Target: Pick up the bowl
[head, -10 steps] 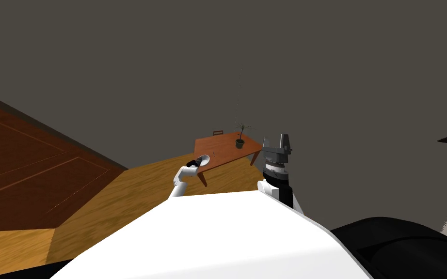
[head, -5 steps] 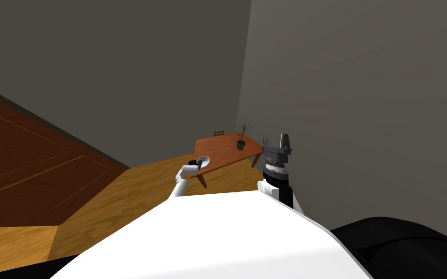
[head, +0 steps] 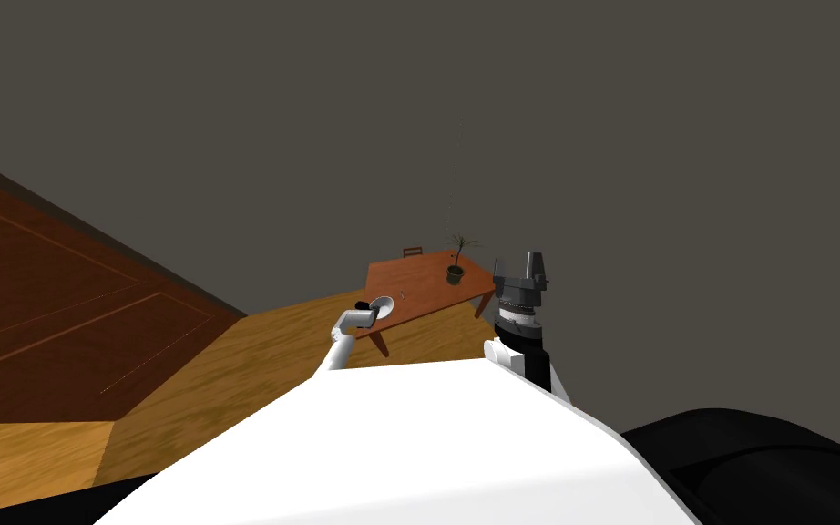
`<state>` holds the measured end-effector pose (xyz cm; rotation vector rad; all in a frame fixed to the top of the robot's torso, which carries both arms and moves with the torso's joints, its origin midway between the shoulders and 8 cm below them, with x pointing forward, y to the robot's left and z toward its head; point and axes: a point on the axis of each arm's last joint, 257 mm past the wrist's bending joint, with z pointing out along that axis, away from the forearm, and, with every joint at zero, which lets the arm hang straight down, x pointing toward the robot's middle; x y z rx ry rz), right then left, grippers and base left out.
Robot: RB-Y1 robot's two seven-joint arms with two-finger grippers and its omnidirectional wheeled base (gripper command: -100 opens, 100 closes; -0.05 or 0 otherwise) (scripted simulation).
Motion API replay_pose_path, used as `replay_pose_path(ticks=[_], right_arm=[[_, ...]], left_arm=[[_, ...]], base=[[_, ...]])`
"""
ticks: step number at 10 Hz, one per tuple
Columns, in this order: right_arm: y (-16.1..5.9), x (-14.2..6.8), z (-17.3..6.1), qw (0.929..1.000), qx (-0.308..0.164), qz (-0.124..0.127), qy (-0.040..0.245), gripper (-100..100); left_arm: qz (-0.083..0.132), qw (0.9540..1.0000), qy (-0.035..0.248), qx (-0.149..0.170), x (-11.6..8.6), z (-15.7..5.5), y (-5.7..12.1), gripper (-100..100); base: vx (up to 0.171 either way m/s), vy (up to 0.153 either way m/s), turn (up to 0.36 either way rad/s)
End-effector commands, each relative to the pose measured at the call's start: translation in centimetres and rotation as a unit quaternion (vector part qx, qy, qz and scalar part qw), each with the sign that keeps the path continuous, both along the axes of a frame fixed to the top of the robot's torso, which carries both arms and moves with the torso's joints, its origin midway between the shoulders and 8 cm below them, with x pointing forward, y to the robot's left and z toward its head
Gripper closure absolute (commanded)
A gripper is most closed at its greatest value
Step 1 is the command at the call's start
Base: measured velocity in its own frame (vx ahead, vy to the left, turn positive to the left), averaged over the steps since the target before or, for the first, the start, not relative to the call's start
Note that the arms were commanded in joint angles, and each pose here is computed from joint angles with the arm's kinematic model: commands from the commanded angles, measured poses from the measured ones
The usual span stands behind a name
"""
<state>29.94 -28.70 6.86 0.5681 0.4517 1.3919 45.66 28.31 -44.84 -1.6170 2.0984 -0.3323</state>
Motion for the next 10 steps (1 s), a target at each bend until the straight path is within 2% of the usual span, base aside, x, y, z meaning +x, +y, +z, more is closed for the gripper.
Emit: replay_pose_path(ticks=[1,2,3,4,5,9,10], right_arm=[[0.0,0.0,0.0,1.0,0.0,0.0,0.0,0],[0.0,0.0,0.0,1.0,0.0,0.0,0.0,0],[0.0,0.0,0.0,1.0,0.0,0.0,0.0,0],[0.0,0.0,0.0,1.0,0.0,0.0,0.0,0],[0.0,0.0,0.0,1.0,0.0,0.0,0.0,0],[0.0,0.0,0.0,1.0,0.0,0.0,0.0,0],[0.0,0.0,0.0,1.0,0.0,0.0,0.0,0]], left_arm=[[0.009,0.9995,0.029,-0.006,-1.3,-1.2,0.1,-100],[0.013,0.999,0.042,-0.008,-2.1,-1.9,0.2,-100],[0.01,0.9994,0.032,-0.007,-1.6,-1.4,0.2,-100],[0.011,0.9993,0.034,-0.007,-1.7,-1.5,0.2,0],[0.012,0.9993,0.034,-0.007,-1.9,-2.3,0.3,-100],[0.013,0.9993,0.034,-0.007,-2.1,-3.2,0.3,-100],[0.013,0.9993,0.033,-0.007,-2.1,-3.2,0.3,100]], base=[[0.075,-0.001,0.033],[0.068,0.003,0.031],[0.027,0.003,0.005],[0.006,0.0,-0.001],[0.023,0.003,-0.017],[0.03,0.008,-0.011],[0.0,0.0,0.0]])
